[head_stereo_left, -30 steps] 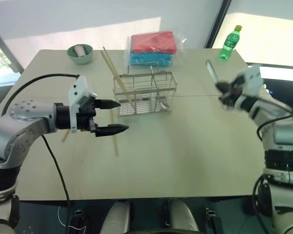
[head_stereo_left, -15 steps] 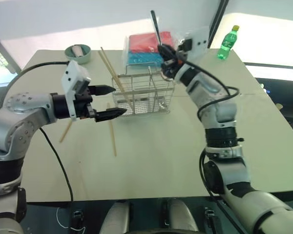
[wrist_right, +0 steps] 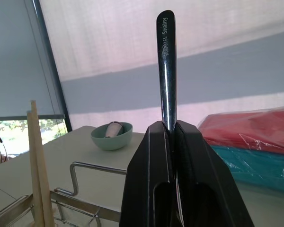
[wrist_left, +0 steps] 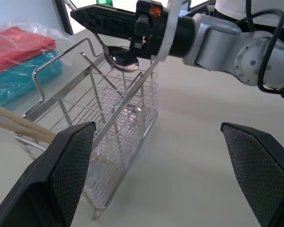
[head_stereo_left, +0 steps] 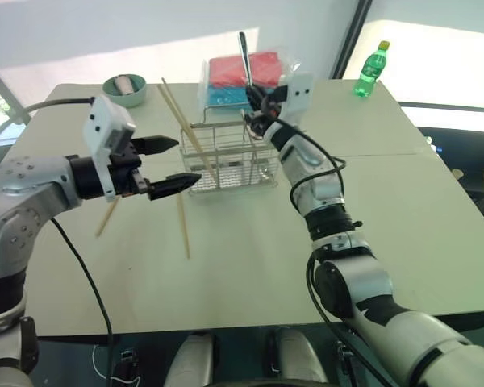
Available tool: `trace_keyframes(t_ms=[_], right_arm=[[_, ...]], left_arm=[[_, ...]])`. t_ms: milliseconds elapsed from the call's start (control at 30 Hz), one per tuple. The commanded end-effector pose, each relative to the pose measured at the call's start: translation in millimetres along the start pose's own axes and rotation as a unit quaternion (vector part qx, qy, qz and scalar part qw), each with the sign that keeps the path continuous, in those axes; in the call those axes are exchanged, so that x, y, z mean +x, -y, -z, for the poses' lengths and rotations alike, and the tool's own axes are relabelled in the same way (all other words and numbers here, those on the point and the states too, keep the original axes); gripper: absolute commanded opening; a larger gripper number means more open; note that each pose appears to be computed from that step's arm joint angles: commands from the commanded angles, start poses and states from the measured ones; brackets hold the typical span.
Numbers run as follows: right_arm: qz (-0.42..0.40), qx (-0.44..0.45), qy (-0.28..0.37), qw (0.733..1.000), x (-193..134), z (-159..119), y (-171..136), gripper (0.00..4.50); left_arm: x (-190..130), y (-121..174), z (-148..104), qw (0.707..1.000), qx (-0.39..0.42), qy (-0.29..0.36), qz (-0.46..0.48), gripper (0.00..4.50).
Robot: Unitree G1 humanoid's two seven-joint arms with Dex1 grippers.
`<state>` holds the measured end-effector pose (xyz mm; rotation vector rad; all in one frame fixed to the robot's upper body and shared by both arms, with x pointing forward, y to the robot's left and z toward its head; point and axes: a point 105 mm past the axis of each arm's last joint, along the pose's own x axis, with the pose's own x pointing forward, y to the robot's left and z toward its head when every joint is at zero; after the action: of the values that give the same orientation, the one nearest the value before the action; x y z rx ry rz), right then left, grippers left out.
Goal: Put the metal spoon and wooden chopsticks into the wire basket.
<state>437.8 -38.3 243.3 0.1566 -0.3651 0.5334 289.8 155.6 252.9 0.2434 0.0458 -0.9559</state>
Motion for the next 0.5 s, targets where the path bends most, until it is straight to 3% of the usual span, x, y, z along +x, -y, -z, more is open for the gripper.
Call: trace_keyframes(t_ms=[33, 233, 267, 400, 500], right_arm=[[-0.001, -0.013, 0.048, 0.999, 3.3, -18.1, -2.2, 1.13], [0.027, -0.021, 0.064, 0.997, 0.7, -22.6, 7.1, 4.22], [0.030, -0.024, 0.065, 0.997, -0.1, -24.6, 9.4, 4.41], [0.038, -0.035, 0.070, 0.996, -4.1, -33.1, 19.4, 4.41], [0.044, -0.051, 0.086, 0.994, -11.0, -58.3, 34.0, 4.41]], left_arm=[[-6.2, -1.3, -14.4, 1.000, 0.023, 0.017, -0.013, 4.50], [-6.5, -5.0, -18.2, 0.999, 0.024, 0.023, -0.020, 4.50], [-5.7, -6.1, -19.0, 0.999, 0.025, 0.025, -0.021, 4.50], [-3.8, -9.3, -20.2, 0.999, 0.024, 0.031, -0.027, 4.50], [-4.8, -12.1, -19.9, 0.999, 0.023, 0.031, -0.037, 4.50]])
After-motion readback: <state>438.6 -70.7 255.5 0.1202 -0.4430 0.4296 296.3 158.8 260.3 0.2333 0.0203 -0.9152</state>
